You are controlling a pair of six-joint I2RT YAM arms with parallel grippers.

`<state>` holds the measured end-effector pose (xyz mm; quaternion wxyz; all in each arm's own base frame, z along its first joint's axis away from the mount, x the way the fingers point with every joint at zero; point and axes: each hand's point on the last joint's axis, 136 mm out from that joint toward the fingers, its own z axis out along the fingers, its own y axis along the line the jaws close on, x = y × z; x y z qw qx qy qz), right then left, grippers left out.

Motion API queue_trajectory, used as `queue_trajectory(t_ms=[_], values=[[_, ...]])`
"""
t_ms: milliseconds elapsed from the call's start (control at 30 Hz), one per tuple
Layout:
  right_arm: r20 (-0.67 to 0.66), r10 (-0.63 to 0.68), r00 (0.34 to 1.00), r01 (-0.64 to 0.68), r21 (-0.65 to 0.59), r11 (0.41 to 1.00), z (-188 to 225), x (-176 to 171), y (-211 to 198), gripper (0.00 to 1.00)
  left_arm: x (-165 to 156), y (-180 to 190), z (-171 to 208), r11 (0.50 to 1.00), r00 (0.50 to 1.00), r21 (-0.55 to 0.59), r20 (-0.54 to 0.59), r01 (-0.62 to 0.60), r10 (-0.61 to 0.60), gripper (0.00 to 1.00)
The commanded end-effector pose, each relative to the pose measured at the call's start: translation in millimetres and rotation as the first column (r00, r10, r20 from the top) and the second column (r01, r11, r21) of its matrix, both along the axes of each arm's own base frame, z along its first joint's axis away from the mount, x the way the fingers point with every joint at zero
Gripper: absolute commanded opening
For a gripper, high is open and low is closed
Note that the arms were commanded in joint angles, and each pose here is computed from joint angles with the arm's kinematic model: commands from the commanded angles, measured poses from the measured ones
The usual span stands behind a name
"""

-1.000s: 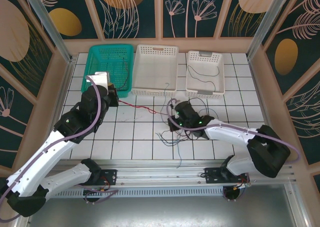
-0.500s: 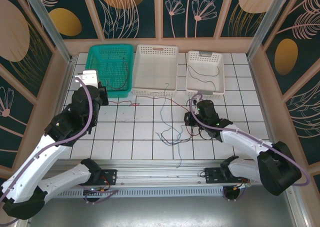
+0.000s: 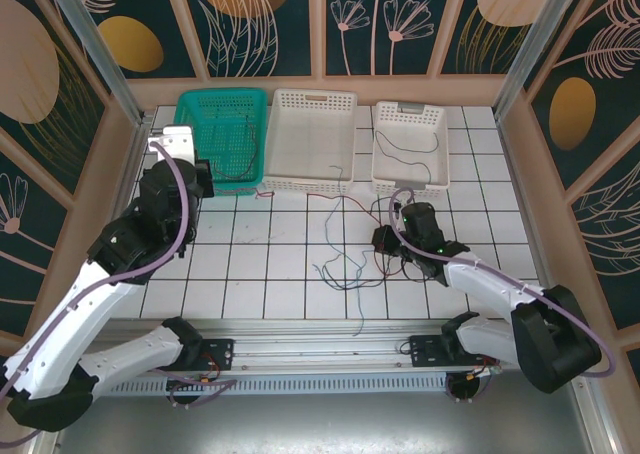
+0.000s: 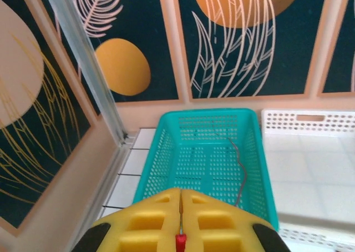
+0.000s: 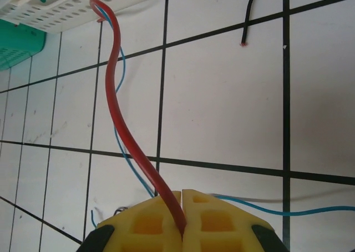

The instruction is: Untangle the cables

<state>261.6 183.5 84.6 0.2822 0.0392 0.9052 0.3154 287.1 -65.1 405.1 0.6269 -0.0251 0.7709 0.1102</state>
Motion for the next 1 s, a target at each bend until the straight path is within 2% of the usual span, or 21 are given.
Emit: queue_trajectory(t_ms=[0, 200, 533, 833, 967], values=[[0.048, 0.021, 0.999, -0.023, 0.060, 0.998, 17.3, 1.1, 7.5, 0.00, 12.5, 8.3, 18.0, 0.994, 0.993, 0.052, 0.075, -0.092, 0.088, 0.00], [0.077, 0.045, 0.996, -0.051, 0.073, 0.996, 29.6, -1.6, 12.5, 0.00, 54.3, 11.1, 25.5, 0.987, 0.986, 0.071, 0.090, -0.146, 0.140, 0.00], [0.106, 0.086, 0.991, -0.094, 0.074, 0.993, 42.4, -9.5, 20.0, 0.00, 123.7, 48.8, 20.2, 0.977, 0.975, -0.077, 0.083, -0.199, 0.205, 0.00], [0.118, 0.110, 0.987, -0.119, 0.068, 0.991, 47.1, -12.2, 25.9, 0.00, 164.3, 94.8, -35.2, 0.939, 0.941, -0.083, 0.019, -0.335, 0.337, 0.00], [0.117, 0.134, 0.984, -0.143, 0.067, 0.988, 47.1, -16.3, 33.2, 0.00, 180.3, 95.8, -62.2, 0.934, 0.936, -0.059, -0.024, -0.353, 0.352, 0.00]])
